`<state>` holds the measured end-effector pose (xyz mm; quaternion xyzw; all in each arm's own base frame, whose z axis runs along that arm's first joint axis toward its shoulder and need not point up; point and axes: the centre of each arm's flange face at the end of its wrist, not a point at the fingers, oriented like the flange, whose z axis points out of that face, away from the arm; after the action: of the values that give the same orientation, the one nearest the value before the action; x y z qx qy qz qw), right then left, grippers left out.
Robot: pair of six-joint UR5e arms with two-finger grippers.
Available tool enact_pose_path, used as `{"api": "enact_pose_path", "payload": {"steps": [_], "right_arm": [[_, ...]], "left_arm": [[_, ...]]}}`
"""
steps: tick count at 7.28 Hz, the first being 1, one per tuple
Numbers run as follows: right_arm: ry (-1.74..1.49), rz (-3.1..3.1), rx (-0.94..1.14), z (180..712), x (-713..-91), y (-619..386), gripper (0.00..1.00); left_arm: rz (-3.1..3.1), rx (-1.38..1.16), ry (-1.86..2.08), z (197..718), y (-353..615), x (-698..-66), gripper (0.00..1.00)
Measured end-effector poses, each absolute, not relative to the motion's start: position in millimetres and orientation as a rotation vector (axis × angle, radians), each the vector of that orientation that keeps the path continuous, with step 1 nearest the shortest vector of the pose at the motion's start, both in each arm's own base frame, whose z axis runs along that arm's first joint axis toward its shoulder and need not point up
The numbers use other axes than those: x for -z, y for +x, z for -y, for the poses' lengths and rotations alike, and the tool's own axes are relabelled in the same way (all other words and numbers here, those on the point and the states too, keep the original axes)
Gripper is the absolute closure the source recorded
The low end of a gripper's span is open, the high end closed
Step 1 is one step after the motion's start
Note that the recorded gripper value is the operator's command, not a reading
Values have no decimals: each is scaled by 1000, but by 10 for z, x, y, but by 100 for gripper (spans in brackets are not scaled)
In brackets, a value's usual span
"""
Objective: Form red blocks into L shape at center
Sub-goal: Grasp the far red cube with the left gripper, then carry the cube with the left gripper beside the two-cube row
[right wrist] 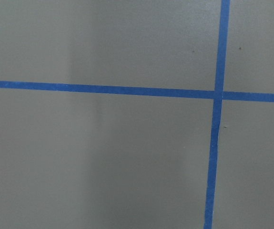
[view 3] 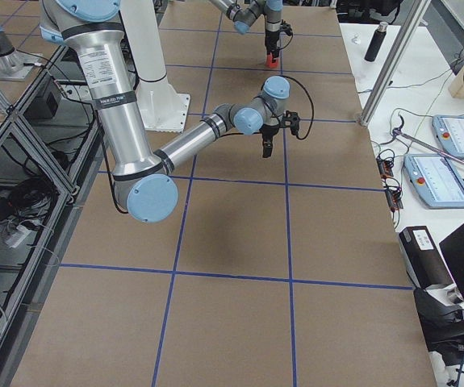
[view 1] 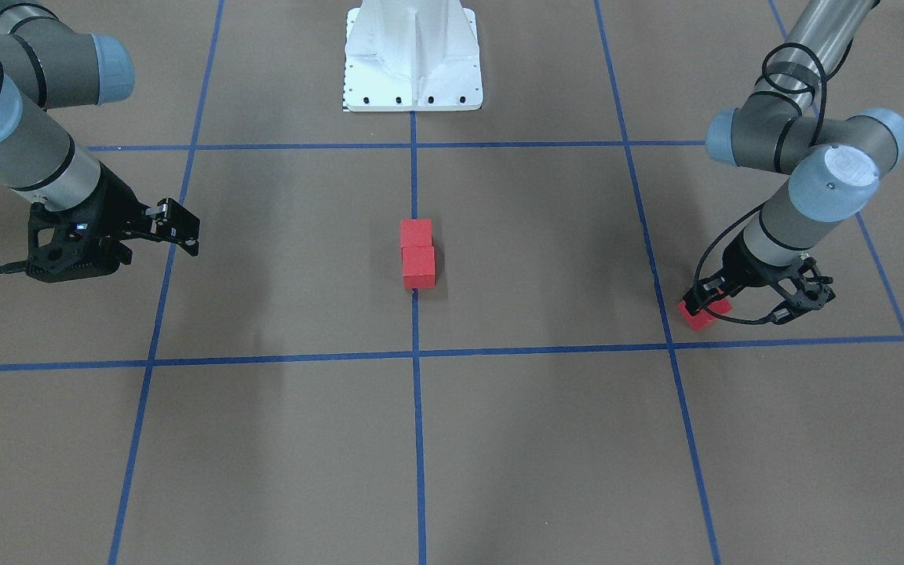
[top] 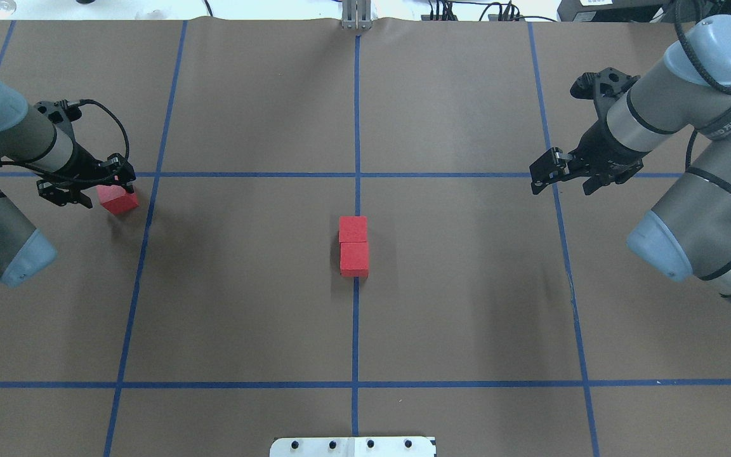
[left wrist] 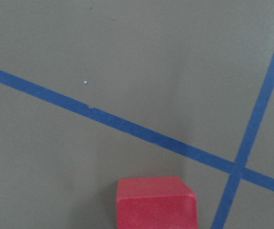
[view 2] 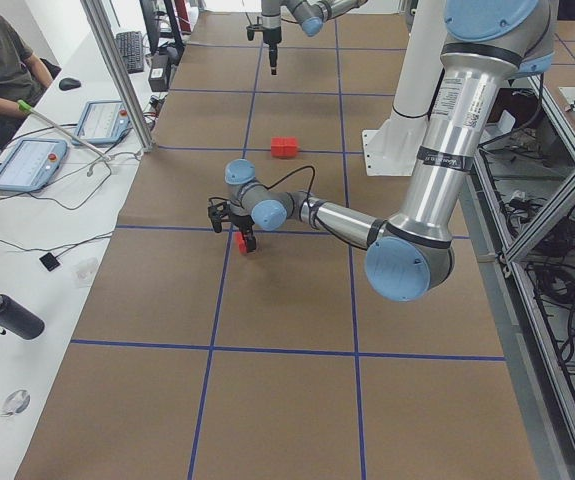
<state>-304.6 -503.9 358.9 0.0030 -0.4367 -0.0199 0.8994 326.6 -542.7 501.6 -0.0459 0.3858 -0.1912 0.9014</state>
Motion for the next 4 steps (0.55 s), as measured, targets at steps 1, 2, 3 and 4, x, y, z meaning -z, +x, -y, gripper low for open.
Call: {"api": "enact_pose_path", "payload": {"steps": [1,2,3,4], "right_arm": [[6,906,38,5037,-3574,-3045,0],[7,907,37,5033,-3564,-3042,0],[7,907,37,5031,-3561,-3042,0],[6,906,38,5025,-3562,-3052,0]], "left_arm": [[-796,399,-96,5434,3269,-5019,100],[-799,398,-93,5448,3275,-4980,100],[-811,396,-89,5488,3277,-4851,100],[-820,398,-88,5534,3264,-4627,100]]}}
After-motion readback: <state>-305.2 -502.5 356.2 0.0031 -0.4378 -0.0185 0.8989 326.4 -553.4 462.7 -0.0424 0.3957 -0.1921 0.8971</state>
